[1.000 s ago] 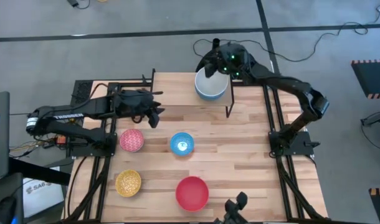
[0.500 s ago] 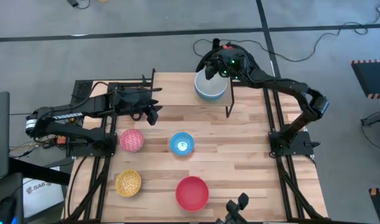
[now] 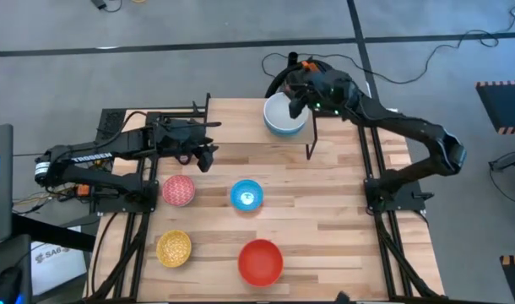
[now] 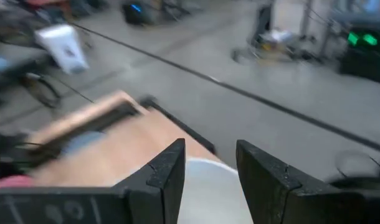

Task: Place and stack bowls onto a shelf
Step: Stack the orange bowl on top of the white bowl on the shelf

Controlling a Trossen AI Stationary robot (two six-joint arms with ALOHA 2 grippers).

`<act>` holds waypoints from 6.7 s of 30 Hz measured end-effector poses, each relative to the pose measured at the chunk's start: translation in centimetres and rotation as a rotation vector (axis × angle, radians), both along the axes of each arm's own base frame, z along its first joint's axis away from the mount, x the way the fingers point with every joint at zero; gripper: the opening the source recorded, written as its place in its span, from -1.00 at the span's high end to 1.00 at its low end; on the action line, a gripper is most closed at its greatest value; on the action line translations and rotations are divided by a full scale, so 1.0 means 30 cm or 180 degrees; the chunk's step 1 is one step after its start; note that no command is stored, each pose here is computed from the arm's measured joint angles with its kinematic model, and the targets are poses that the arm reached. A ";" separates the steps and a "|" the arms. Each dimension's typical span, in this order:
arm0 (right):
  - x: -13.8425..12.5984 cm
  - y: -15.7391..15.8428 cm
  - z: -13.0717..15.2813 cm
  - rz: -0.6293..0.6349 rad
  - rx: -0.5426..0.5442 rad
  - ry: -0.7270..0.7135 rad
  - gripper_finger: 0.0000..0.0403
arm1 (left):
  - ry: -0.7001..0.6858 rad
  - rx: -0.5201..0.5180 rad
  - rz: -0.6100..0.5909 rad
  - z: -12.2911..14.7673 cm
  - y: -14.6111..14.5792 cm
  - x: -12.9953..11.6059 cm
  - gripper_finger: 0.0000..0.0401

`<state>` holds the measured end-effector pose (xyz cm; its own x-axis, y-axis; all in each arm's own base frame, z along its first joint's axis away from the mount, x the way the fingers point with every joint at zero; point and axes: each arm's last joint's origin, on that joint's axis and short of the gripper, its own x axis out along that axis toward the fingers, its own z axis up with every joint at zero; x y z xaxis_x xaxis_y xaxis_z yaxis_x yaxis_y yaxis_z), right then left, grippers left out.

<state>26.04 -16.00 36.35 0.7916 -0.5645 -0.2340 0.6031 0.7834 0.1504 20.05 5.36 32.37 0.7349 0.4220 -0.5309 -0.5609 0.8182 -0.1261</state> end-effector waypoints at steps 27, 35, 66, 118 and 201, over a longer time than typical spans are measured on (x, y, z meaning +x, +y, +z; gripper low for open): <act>0.155 0.751 -0.168 0.1937 0.0952 0.0992 0.16 | -0.0710 -0.0765 -0.0231 -0.112 -0.498 0.184 0.27; 0.203 0.933 -0.328 0.2179 0.1115 0.1512 -0.11 | -0.0710 -0.1128 -0.0218 -0.228 -0.661 0.254 0.27; 0.326 0.994 -0.651 0.1673 0.1701 0.2079 0.36 | 0.0177 -0.1126 -0.0340 -0.326 -0.714 0.286 0.27; 0.195 0.872 -0.283 0.0905 0.0718 0.1981 0.78 | -0.0290 -0.1987 0.0117 -0.301 -0.513 0.434 0.98; 0.042 0.091 0.353 -0.0236 0.0035 0.0559 -0.13 | -0.0390 0.0032 0.0171 0.442 0.417 0.336 0.03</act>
<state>27.29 -13.26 46.94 0.6943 -0.6164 -0.3714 0.6768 0.7347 0.0460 30.12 17.88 45.63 0.7701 0.4673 -0.4342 -0.5849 0.7889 -0.1884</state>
